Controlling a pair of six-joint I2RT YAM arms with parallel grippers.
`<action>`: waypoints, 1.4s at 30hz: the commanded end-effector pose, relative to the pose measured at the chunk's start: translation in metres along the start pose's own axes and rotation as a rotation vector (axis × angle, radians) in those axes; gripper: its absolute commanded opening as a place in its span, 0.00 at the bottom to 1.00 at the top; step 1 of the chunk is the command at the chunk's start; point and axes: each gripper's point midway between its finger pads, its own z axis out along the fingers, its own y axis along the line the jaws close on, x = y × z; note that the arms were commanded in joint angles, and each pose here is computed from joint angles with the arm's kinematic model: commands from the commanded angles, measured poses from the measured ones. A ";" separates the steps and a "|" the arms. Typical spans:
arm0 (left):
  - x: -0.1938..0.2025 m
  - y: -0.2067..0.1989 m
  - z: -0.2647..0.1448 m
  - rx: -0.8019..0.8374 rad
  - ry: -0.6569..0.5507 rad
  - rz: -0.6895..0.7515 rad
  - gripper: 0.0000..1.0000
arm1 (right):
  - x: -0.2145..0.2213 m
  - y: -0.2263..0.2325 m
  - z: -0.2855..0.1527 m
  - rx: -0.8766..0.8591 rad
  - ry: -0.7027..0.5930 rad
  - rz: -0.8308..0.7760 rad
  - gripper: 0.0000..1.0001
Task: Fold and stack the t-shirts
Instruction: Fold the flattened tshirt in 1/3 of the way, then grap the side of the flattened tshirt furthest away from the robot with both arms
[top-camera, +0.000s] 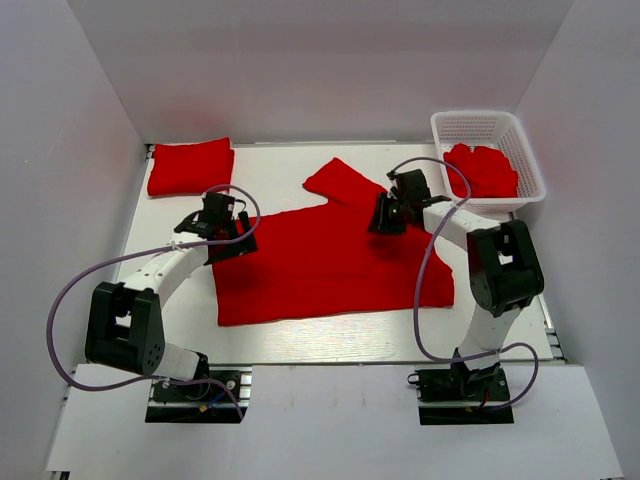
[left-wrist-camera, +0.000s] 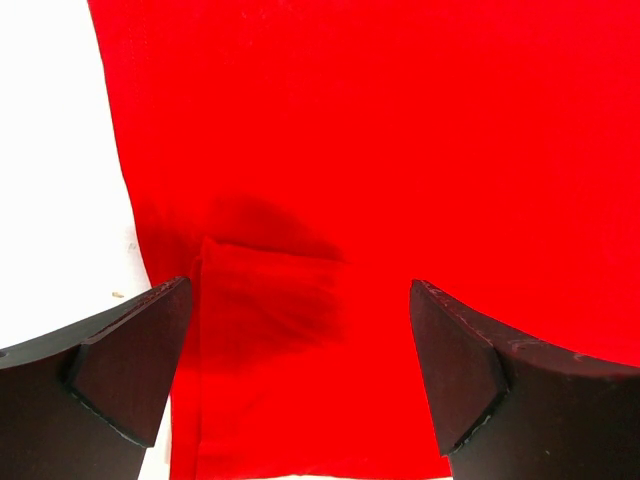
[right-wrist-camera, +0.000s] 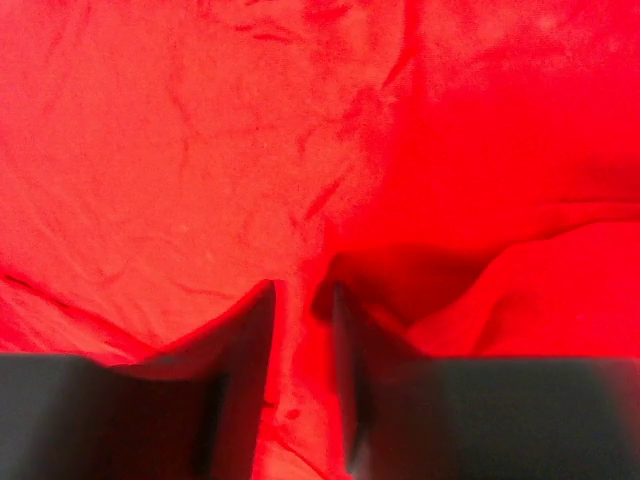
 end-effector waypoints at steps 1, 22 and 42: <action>-0.020 -0.001 -0.009 -0.005 -0.054 -0.004 1.00 | -0.013 0.007 0.001 0.005 -0.003 -0.042 0.43; -0.062 0.020 -0.007 -0.140 -0.174 -0.091 1.00 | -0.155 0.045 0.025 -0.013 -0.201 -0.335 0.90; -0.102 0.061 0.060 -0.165 -0.152 -0.252 1.00 | -0.264 0.085 0.132 -0.080 -0.632 -0.457 0.90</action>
